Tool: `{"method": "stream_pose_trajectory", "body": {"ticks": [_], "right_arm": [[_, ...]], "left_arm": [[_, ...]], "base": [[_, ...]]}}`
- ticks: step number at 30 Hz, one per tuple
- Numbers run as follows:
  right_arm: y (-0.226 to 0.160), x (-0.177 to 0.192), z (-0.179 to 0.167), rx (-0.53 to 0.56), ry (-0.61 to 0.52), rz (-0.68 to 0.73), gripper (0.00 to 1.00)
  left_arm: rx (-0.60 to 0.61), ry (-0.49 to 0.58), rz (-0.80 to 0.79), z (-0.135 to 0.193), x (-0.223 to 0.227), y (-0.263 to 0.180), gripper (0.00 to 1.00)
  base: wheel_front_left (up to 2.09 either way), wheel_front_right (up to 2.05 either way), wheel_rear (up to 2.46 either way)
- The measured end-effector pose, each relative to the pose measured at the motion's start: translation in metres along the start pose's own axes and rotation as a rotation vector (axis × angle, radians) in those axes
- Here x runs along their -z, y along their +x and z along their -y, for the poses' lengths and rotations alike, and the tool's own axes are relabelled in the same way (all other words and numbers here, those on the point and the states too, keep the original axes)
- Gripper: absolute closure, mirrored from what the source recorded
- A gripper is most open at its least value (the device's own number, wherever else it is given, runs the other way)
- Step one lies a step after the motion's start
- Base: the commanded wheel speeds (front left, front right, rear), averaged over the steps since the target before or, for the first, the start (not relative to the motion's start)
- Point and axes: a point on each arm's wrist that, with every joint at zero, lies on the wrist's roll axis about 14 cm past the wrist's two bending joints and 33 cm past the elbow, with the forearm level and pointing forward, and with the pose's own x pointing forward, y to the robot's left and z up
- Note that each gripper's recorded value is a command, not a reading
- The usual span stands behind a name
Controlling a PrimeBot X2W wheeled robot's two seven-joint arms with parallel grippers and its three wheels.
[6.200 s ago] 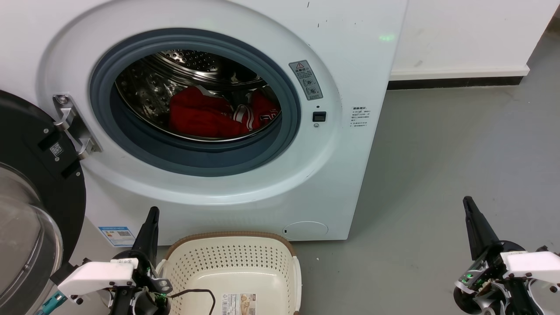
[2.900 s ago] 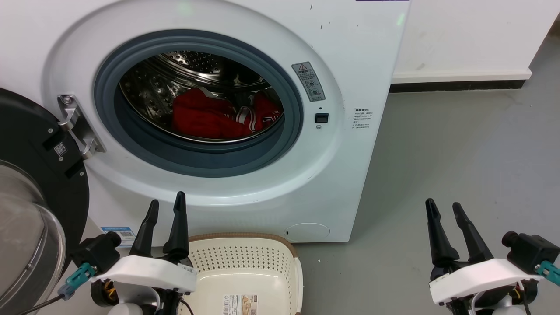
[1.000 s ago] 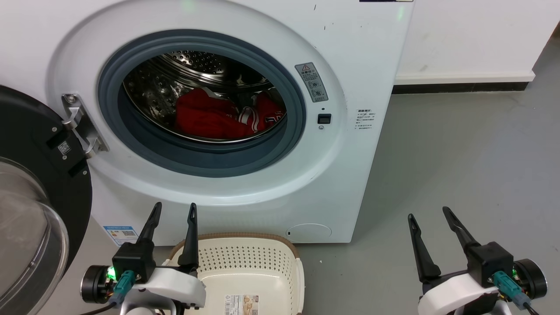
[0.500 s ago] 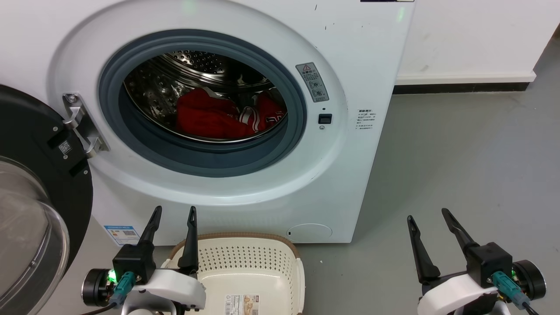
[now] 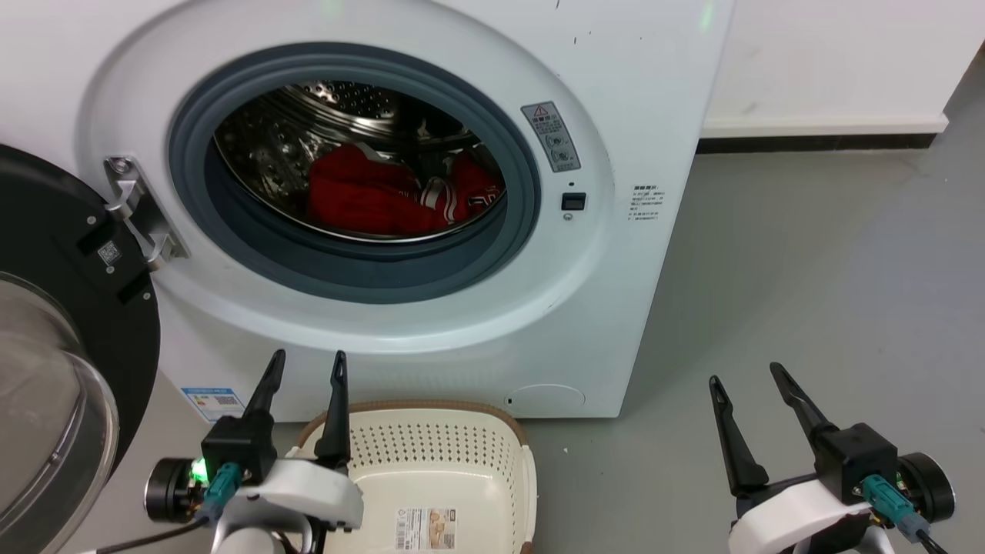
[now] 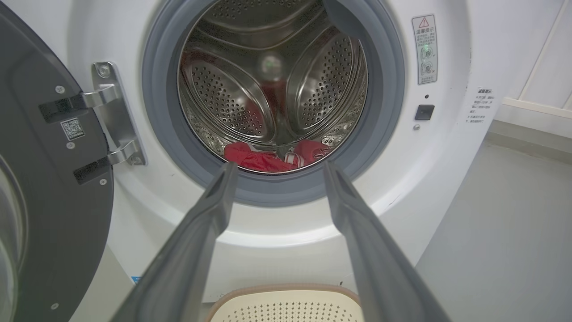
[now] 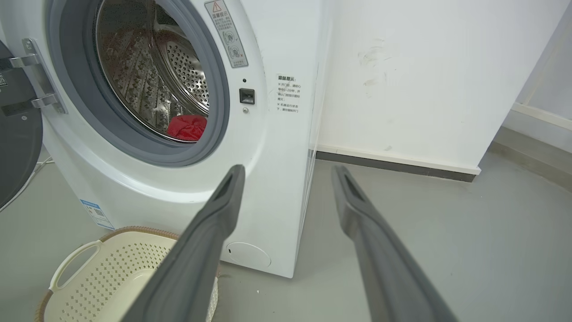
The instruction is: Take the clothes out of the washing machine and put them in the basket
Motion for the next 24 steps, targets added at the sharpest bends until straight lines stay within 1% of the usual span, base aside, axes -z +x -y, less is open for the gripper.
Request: {"method": "stream_pose_trajectory", "body": {"ticks": [8,14,20,24], "right_arm": [[0.015,0.005,-0.005,-0.023,0.01,-0.014,0.0],[0.034,0.014,-0.008,-0.042,0.02,-0.03,0.0],[0.051,0.033,-0.007,-0.05,0.036,-0.062,0.0],[0.06,0.046,-0.004,-0.046,0.05,-0.08,0.0]], "left_arm": [[0.005,-0.002,-0.015,0.0,0.008,0.033,0.0],[0.02,0.007,-0.042,-0.004,0.022,0.071,0.0],[0.027,0.016,-0.081,-0.012,0.047,0.112,0.0],[0.043,0.024,-0.123,-0.015,0.071,0.138,0.0]], "base": [[0.0,0.0,0.0],[0.0,0.0,0.0],[0.0,0.0,0.0],[0.0,0.0,0.0]]}}
